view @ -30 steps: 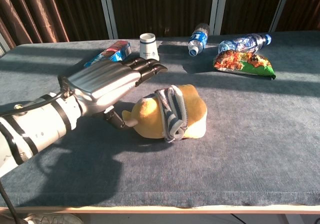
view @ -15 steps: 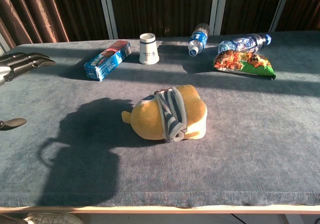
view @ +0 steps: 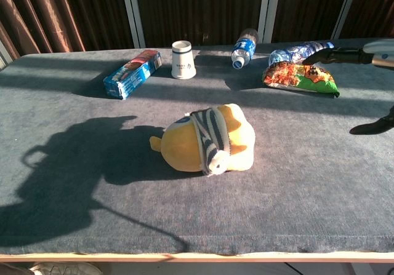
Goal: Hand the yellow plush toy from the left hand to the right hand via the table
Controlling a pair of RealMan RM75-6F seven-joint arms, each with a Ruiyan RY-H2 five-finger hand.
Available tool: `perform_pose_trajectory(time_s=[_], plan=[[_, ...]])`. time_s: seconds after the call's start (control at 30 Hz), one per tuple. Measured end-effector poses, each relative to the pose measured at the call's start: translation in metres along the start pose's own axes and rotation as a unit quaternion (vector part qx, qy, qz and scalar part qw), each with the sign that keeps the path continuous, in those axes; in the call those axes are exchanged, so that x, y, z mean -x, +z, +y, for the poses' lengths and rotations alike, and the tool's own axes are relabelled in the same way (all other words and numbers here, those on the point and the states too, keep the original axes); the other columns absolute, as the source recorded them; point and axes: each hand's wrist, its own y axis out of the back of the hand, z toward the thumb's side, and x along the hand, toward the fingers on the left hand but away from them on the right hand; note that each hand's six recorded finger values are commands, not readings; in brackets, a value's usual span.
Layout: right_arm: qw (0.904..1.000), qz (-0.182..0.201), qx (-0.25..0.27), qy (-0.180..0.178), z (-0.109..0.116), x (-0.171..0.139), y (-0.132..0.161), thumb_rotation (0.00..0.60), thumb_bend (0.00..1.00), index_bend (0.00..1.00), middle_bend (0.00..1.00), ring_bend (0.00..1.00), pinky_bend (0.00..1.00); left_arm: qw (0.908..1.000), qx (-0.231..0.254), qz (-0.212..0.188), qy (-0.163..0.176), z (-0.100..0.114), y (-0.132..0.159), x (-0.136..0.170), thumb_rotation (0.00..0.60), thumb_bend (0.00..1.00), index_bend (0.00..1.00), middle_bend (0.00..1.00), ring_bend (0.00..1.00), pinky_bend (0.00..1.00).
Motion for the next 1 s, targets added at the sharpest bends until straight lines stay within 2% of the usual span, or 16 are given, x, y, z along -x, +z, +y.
perform_pose_trajectory(time_s=[0.13, 0.47, 0.63, 0.73, 0.83, 0.9, 1.0], plan=[[0.9996, 0.023, -0.001, 0.018, -0.007, 0.03, 0.024, 0.6, 0.1, 0.0, 0.0, 0.0, 0.0, 0.9999, 0.012, 0.0, 0.005, 0.004, -0.004, 0.003, 0.6, 0.25, 0.0, 0.0, 0.0, 0.2], [0.9983, 0.022, 0.02, 0.05, -0.039, 0.086, 0.056, 0.6, 0.1, 0.0, 0.0, 0.0, 0.01, 0.9996, 0.027, 0.006, 0.011, 0.01, -0.01, 0.005, 0.6, 0.25, 0.0, 0.0, 0.0, 0.2], [0.9979, 0.019, 0.026, 0.057, -0.055, 0.112, 0.068, 0.6, 0.1, 0.0, 0.0, 0.0, 0.1, 0.9993, 0.034, 0.01, 0.012, 0.012, -0.014, 0.007, 0.6, 0.26, 0.0, 0.0, 0.0, 0.2], [0.9978, 0.02, 0.028, 0.057, -0.062, 0.124, 0.075, 0.6, 0.1, 0.02, 0.05, 0.04, 0.17, 0.9992, 0.037, 0.012, 0.013, 0.014, -0.016, 0.008, 0.6, 0.25, 0.0, 0.0, 0.0, 0.2], [0.9975, 0.023, 0.04, 0.055, -0.069, 0.134, 0.082, 0.6, 0.1, 0.08, 0.13, 0.13, 0.25, 0.9991, 0.038, 0.012, 0.013, 0.014, -0.016, 0.008, 0.6, 0.25, 0.0, 0.0, 0.0, 0.2], [0.9969, 0.025, 0.053, 0.052, -0.071, 0.138, 0.086, 0.6, 0.1, 0.16, 0.22, 0.22, 0.35, 0.999, 0.041, 0.011, 0.012, 0.014, -0.016, 0.008, 0.6, 0.25, 0.0, 0.0, 0.0, 0.2], [0.9962, 0.031, 0.07, 0.041, -0.075, 0.144, 0.093, 0.6, 0.1, 0.35, 0.34, 0.37, 0.49, 0.999, 0.043, 0.011, 0.01, 0.015, -0.017, 0.009, 0.6, 0.26, 0.0, 0.0, 0.0, 0.2]])
